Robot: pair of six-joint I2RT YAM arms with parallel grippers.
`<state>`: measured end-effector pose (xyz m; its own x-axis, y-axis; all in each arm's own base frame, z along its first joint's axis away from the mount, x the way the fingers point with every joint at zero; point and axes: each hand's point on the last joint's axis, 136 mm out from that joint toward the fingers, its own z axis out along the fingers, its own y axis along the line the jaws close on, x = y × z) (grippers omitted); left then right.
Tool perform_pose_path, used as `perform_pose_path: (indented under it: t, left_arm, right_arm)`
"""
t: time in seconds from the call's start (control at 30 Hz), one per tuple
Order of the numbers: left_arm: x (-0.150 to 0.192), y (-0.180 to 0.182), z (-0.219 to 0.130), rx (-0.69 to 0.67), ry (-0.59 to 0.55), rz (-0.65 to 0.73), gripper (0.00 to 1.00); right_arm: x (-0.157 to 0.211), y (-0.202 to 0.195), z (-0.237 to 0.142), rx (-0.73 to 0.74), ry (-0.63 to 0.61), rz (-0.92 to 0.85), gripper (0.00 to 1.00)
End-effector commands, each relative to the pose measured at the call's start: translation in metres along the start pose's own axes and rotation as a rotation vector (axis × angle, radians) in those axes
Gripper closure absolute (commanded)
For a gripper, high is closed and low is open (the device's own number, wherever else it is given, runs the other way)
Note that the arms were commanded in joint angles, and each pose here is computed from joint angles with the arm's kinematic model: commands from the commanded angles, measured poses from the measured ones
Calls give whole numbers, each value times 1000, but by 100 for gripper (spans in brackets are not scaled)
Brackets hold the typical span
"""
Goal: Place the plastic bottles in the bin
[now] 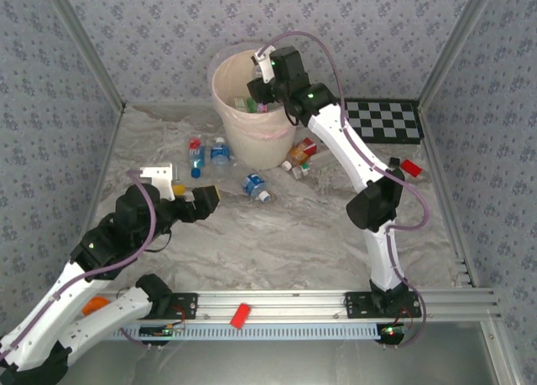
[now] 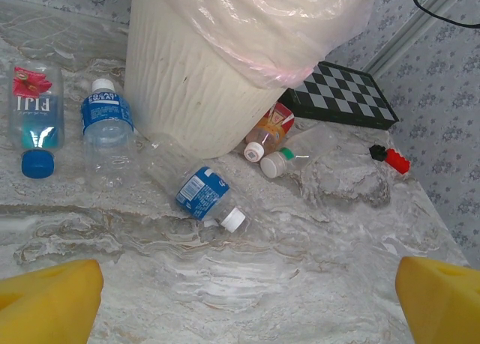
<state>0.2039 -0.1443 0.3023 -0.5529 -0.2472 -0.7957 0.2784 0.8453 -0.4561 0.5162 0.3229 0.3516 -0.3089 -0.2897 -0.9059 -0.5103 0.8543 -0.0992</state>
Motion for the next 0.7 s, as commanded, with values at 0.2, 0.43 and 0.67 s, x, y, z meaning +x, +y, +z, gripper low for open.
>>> perform_pose_path:
  t: [0.2,0.43,0.67]
  left_arm:
    - [-3,0,-1,-4,-14,4,0]
    - [-3,0,-2,-4,-13,5,0]
    - [-3,0,-3,-3,-15,7,0]
  right_arm:
    - [-3,4,0,-15,-4,-21,45]
    - [-4,1,-2,0,-4,-22,12]
    - [-11,0,-11,6,-21,-18,0]
